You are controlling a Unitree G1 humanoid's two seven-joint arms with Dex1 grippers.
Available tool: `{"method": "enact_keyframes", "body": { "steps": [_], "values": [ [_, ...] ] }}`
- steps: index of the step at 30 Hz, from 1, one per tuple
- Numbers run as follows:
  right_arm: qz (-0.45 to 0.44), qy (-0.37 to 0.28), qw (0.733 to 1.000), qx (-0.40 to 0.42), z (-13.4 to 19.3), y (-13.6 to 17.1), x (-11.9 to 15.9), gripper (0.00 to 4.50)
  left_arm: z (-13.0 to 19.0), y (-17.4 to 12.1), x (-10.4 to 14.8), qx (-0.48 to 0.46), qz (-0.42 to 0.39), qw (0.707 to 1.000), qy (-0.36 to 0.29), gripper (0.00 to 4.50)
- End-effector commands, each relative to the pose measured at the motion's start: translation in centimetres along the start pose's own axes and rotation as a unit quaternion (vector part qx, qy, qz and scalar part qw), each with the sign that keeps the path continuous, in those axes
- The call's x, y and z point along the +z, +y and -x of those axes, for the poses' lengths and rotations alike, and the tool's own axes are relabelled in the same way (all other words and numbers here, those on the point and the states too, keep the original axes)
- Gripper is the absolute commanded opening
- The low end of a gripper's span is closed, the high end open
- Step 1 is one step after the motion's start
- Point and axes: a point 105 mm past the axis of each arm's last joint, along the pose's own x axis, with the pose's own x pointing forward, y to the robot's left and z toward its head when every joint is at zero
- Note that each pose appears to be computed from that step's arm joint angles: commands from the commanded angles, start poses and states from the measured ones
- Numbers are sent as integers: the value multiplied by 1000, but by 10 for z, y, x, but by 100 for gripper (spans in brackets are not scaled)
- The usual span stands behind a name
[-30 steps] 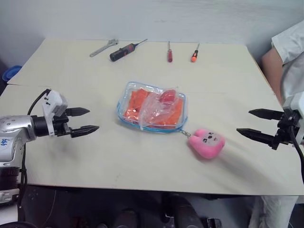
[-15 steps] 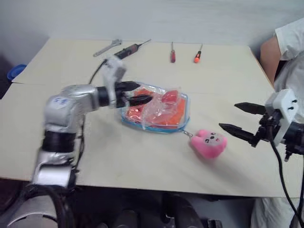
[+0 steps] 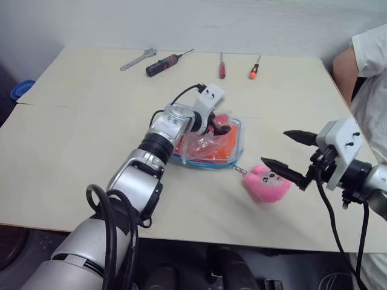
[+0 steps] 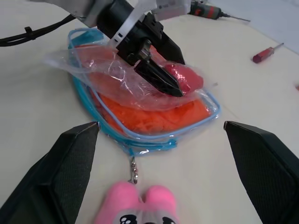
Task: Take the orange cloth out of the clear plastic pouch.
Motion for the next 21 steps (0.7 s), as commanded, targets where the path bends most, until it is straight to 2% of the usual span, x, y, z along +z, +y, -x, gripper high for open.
{"method": "enact_keyframes", "body": {
  "steps": [1, 10, 13, 17, 19, 21],
  "values": [
    [14, -16, 1000, -23, 9, -1, 8, 450, 1, 7, 12, 24, -22, 999, -18, 392],
    [7, -12, 1000, -19, 9, 3, 4, 450, 1, 8, 3, 24, 3, 1000, -18, 132],
    [5, -14, 1000, -4, 7, 4, 4, 450, 7, 15, 8, 26, 26, 999, -23, 70],
    [6, -21, 1000, 22, 1, 7, 8, 450, 33, 42, 28, 47, 69, 995, -59, 70],
    [7, -26, 999, 33, -3, 7, 10, 450, 60, 71, 33, 84, 99, 989, -74, 70],
    [6, -35, 998, 45, -10, 6, 14, 450, 101, 112, 27, 147, 125, 978, -81, 70]
  ]
}}
